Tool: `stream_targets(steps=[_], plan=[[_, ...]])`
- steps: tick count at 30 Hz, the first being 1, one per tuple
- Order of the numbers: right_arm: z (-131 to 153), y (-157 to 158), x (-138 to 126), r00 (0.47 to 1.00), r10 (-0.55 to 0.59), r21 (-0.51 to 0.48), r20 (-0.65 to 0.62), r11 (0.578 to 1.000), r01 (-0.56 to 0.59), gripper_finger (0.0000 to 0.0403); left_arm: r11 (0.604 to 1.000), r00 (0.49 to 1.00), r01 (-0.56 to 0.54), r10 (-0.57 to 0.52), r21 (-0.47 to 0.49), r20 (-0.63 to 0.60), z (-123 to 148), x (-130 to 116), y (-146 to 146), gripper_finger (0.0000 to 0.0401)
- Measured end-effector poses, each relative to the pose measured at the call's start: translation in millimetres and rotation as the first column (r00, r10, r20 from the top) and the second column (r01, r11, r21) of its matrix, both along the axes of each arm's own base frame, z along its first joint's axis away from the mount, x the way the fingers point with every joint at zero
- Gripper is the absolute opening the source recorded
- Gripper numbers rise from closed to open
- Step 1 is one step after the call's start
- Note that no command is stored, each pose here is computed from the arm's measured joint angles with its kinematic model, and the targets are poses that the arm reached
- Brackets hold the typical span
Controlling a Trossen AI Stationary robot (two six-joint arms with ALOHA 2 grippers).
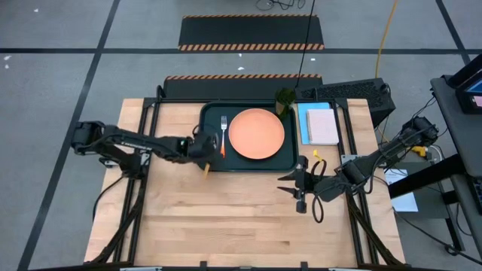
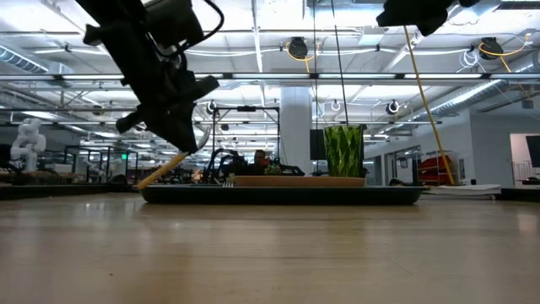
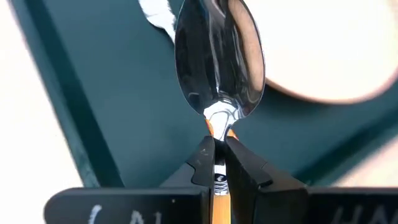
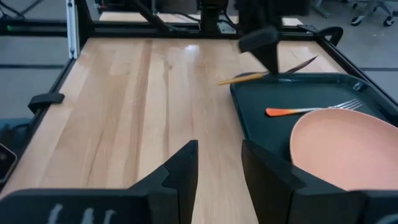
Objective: Pick and place plate/cup/fork/spoon on tray
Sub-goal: Put the orange spoon on the black serving tray to the left of the orange fork
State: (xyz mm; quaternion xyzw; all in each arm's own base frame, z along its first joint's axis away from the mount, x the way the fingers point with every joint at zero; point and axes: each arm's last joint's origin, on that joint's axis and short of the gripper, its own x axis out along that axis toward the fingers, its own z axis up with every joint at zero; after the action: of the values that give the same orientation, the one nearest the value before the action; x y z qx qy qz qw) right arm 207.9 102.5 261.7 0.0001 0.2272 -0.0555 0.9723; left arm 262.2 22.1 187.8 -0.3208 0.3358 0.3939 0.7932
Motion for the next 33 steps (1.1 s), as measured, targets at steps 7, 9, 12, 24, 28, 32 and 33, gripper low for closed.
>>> stream_targets(steps=[7, 9, 12, 24, 28, 32, 33], plan=[[-5, -1, -2, 0.999, -0.002, -0.021, -0.035, 1.0, 0.001, 0.0118, 0.991, 0.992, -0.127, 0.127, -0.035, 0.004, 0, -6, 37, 0.0026], [-11, -2, -3, 0.999, -0.002, -0.03, -0.047, 1.0, 0.0, 0.0118, 0.987, 0.987, -0.158, 0.158, -0.039, 0.004, 0, -8, 45, 0.0026], [-20, -4, -5, 0.998, 0.002, -0.061, -0.066, 0.998, -0.006, 0.0118, 0.979, 0.98, -0.198, 0.199, -0.047, 0.02, 0, -9, 56, 0.0026], [-28, -18, 1, 0.995, 0.039, -0.266, -0.09, 0.962, -0.061, 0.0118, 0.964, 0.965, -0.26, 0.261, -0.055, 0.014, -15, -5, 80, 0.0026], [-25, -22, 4, 0.996, 0.05, -0.322, -0.078, 0.944, -0.072, 0.0118, 0.96, 0.959, -0.275, 0.278, -0.057, 0.049, -21, 0, 89, 0.0026], [-25, -27, 6, 0.995, 0.052, -0.368, -0.084, 0.927, -0.079, 0.0118, 0.953, 0.957, -0.281, 0.287, -0.114, 0.037, -30, 0, 99, 0.0026], [-25, -28, 7, 0.995, 0.051, -0.378, -0.088, 0.922, -0.081, 0.0118, 0.951, 0.956, -0.285, 0.291, -0.123, 0.032, -32, 0, 101, 0.0026]])
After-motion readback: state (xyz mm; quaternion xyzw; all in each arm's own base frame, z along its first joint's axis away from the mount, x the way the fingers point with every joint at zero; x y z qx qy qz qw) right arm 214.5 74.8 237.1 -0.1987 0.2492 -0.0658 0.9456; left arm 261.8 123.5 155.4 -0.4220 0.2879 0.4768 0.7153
